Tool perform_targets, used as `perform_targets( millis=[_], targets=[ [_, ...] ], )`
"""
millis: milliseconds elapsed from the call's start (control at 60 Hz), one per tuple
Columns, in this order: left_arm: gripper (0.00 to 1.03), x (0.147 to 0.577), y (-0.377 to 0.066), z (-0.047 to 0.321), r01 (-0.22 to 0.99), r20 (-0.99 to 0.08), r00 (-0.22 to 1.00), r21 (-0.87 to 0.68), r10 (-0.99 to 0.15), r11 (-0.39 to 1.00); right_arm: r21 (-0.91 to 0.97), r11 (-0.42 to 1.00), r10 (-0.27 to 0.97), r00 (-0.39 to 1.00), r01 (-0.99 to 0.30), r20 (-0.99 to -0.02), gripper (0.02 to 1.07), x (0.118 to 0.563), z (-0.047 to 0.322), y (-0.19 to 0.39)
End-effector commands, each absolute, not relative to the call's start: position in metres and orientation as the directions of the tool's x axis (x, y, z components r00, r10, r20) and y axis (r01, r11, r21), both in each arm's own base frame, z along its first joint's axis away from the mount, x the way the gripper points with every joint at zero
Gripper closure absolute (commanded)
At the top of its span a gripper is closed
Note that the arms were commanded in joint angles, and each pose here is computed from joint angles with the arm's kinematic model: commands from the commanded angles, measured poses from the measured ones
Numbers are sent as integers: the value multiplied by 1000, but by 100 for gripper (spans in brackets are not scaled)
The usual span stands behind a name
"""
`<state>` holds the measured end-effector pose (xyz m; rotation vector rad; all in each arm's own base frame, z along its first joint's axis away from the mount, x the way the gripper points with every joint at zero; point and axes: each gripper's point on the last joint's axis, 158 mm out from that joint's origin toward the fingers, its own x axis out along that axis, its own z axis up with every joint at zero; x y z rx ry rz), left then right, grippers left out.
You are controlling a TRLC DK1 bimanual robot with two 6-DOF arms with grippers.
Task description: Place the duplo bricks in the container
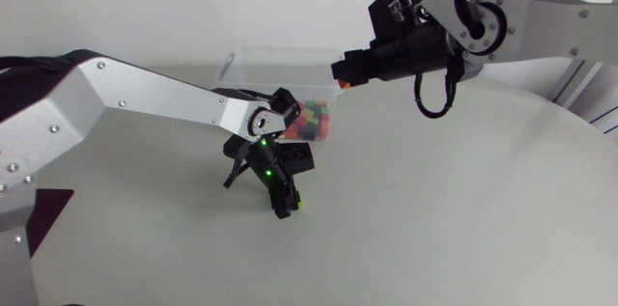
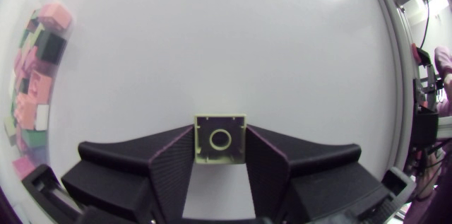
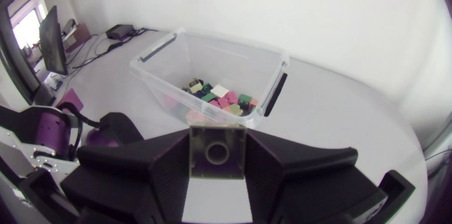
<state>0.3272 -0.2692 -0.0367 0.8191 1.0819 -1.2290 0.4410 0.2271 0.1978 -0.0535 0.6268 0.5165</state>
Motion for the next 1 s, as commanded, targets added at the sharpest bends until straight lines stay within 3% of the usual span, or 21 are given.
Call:
perform_targets(
  millis=[0,533,983],
  targets=[
    [67,327,-257,-16,976,-944,22,-51,-328,212,134,871,458,680,-473,-573,76,450,189,238],
    [67,352,-219,94,932,-850,245,74,-466,356,138,860,493,728,-492,-476,76,492,195,275],
    [66,398,-193,137,859,-759,399,114,-515,498,88,857,496,766,-508,-410,75,530,189,306]
  ],
)
